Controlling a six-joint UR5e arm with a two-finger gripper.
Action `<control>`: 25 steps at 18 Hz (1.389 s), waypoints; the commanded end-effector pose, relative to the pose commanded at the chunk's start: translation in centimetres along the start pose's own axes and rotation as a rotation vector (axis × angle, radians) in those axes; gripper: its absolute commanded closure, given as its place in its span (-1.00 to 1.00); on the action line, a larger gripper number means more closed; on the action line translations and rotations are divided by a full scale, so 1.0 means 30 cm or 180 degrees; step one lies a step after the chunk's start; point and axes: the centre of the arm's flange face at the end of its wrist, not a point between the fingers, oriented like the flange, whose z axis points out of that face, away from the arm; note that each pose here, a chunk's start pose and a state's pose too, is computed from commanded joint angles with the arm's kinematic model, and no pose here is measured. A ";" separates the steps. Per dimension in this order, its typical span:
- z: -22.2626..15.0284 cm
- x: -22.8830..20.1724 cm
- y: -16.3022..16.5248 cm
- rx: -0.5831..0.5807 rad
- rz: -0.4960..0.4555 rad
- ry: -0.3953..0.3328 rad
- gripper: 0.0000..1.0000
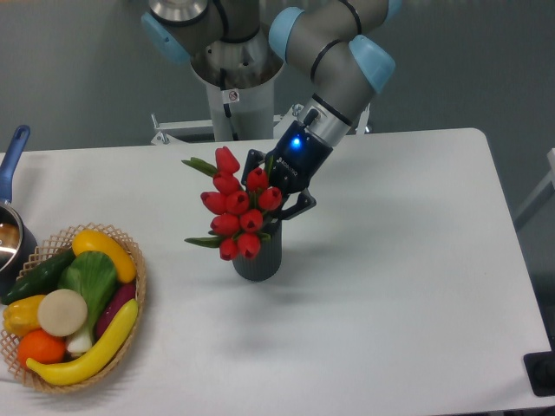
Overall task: Pick up the flowers from the vase
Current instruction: 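Lift the gripped tulips straight up out of the grey vase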
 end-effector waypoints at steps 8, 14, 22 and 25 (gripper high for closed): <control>-0.078 -0.037 -0.132 0.0360 -0.0265 -0.0103 0.17; -0.140 -0.004 -0.214 0.0366 -0.0221 -0.0210 0.17; -0.205 0.064 -0.304 0.0388 -0.0255 -0.0318 0.17; -0.237 0.099 -0.343 0.0389 -0.0260 -0.0377 0.17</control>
